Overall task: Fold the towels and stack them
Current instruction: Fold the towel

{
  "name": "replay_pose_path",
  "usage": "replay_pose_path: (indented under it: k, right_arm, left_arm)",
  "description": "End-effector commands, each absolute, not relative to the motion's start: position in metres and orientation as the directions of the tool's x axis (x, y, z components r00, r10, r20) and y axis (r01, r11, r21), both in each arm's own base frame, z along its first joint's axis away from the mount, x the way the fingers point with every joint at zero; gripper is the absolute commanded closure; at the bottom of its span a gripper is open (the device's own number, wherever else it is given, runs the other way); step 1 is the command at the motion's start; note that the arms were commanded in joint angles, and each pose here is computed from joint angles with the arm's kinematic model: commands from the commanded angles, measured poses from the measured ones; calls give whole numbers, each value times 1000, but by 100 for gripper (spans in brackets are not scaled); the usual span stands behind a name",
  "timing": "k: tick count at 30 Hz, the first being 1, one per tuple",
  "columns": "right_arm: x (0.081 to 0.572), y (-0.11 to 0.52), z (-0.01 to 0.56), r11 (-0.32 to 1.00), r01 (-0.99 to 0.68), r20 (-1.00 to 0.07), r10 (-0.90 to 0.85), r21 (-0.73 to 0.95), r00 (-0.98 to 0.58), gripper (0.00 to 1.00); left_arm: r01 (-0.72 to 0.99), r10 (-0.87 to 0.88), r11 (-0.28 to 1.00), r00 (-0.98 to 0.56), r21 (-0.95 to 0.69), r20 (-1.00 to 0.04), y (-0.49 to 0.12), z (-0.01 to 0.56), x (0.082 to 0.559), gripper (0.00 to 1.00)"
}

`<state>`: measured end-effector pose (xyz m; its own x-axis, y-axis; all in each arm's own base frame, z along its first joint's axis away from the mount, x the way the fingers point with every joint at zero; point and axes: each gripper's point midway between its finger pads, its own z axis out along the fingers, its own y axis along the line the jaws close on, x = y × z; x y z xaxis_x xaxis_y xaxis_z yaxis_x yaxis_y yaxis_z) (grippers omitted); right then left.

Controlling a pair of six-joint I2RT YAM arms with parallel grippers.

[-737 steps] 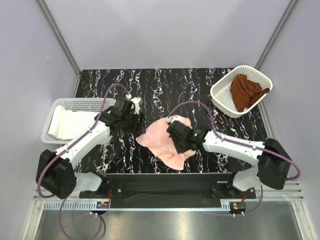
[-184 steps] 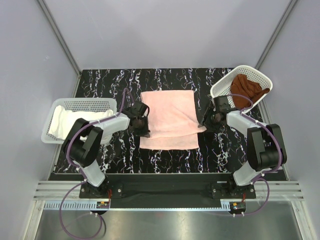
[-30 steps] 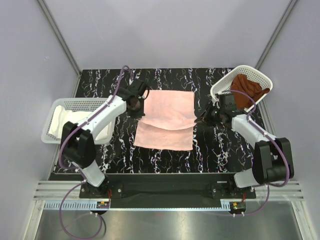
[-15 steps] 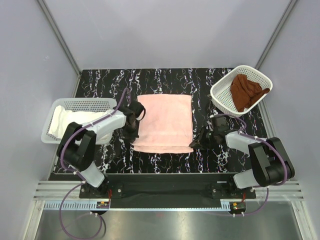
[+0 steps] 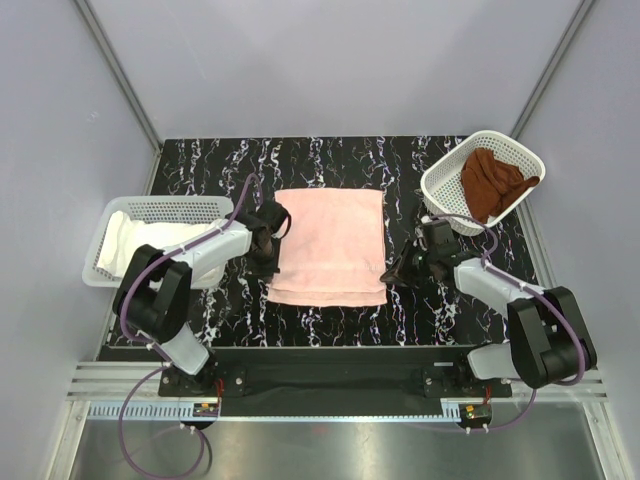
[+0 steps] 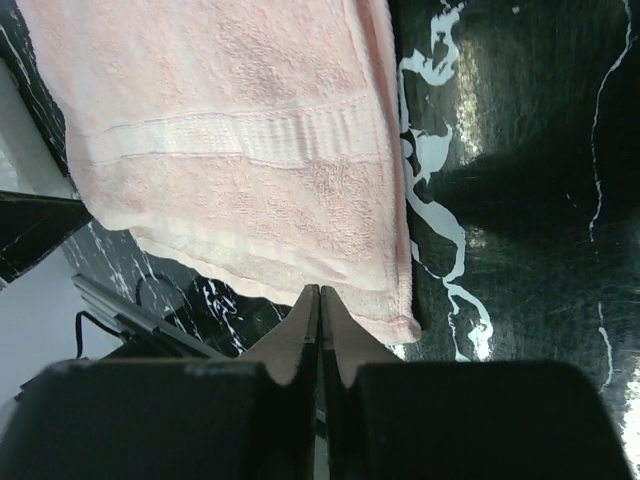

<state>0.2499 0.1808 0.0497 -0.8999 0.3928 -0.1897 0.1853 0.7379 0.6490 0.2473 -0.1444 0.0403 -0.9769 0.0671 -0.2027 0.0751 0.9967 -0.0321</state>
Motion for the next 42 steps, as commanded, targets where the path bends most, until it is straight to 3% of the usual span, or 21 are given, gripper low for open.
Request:
replay_pose_path:
  k: [1, 3, 4, 14, 27, 37, 42]
  right_arm:
    - [255, 172, 62, 775, 177, -251, 398, 607, -883, 91]
    - [253, 169, 60, 780, 196, -243, 406, 594, -881, 75]
    - [253, 168, 59, 783, 203, -244, 411, 589, -878, 73]
    - [251, 167, 46, 769, 297, -186, 470, 565, -863, 65]
    - [262, 174, 31, 773, 335, -166, 487, 539, -857, 67]
    - [266, 173, 30, 777, 328, -190, 491, 538, -850, 83]
    - [267, 173, 29, 782, 327, -193, 487, 532, -852, 86]
  left_arm:
    - [92, 70, 993, -965, -77, -254, -154, 53, 257, 100]
    - [93, 70, 992, -964, -81, -256, -154, 52, 257, 100]
    - [92, 69, 993, -965, -80, -254, -154, 51, 257, 100]
    - [90, 63, 991, -966, -96, -251, -157, 47, 256, 100]
    - [96, 68, 991, -964, -96, -259, -157, 48, 258, 100]
    - [97, 67, 990, -963, -101, -261, -159, 48, 258, 100]
    - [97, 66, 990, -962, -106, -264, -159, 49, 258, 100]
